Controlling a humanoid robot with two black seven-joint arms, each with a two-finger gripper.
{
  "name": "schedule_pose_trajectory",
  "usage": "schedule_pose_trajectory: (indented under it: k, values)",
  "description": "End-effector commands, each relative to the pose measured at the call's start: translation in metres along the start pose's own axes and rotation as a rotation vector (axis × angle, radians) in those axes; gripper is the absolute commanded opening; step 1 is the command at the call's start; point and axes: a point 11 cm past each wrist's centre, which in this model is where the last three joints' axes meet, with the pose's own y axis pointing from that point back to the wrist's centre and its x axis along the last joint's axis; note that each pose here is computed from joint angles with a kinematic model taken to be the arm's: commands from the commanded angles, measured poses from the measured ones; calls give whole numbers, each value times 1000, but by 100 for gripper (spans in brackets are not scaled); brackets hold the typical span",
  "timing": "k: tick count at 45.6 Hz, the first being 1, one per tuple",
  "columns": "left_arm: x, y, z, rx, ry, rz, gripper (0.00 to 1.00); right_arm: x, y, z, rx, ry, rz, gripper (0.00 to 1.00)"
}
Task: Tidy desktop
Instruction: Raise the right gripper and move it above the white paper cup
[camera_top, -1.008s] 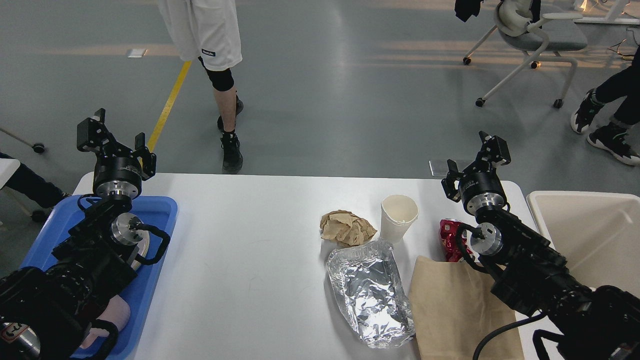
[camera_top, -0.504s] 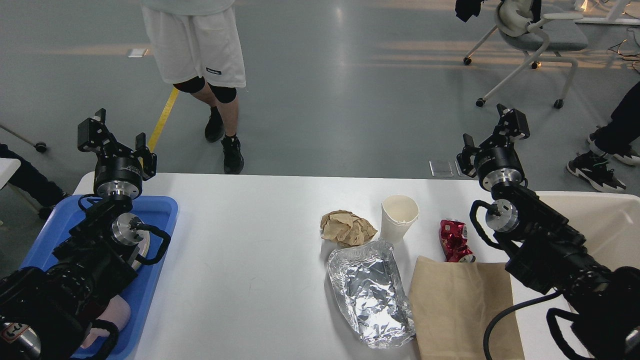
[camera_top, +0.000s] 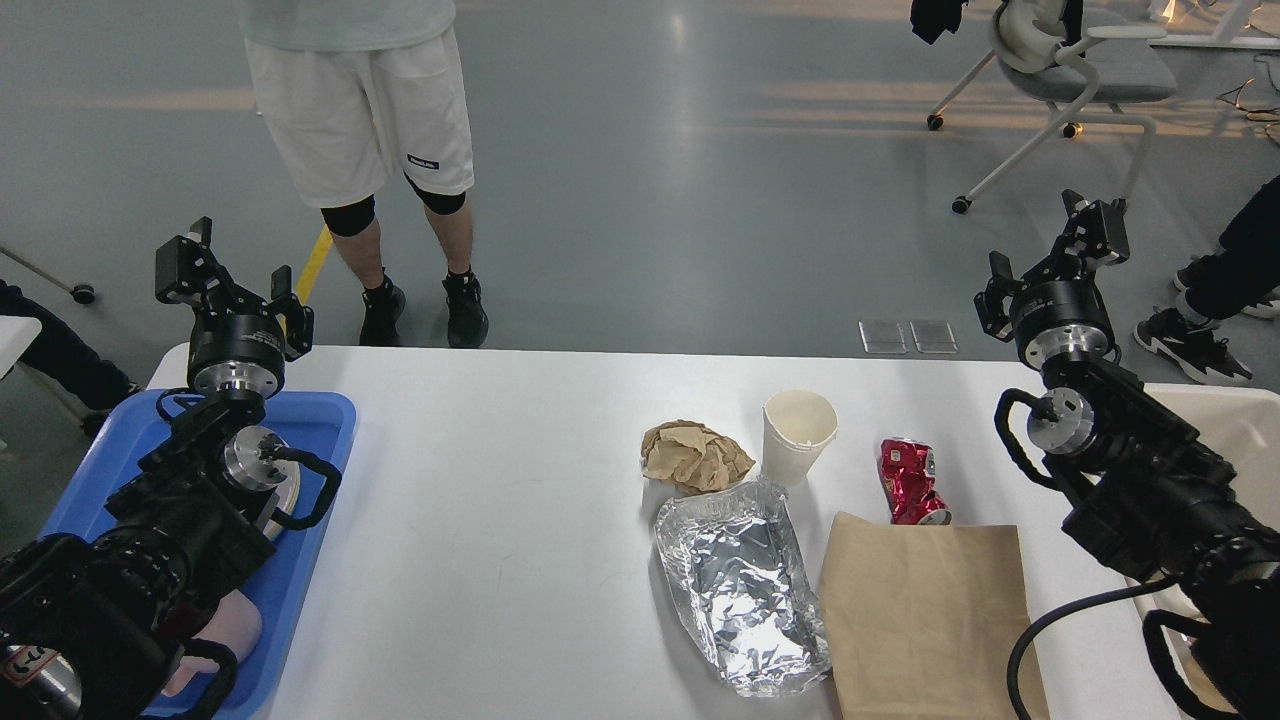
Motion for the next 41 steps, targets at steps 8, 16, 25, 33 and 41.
schedule_pose_trajectory:
  k: [8,16,25,33,41]
  values:
    - [0,0,0,-1,0,0,96,3,2,2,-5,2,6,100]
    - [0,0,0,-1,0,0,96,3,3,4,-9,3,5,100]
    - [0,0,0,-1,0,0,96,2,0,-2,3,9,0,100]
    - [0,0,0,-1,0,0,96,-10,-4,-4,-1,12,-32,100]
    - [0,0,0,-1,0,0,96,-41,-4,4,-61,160,-212,100]
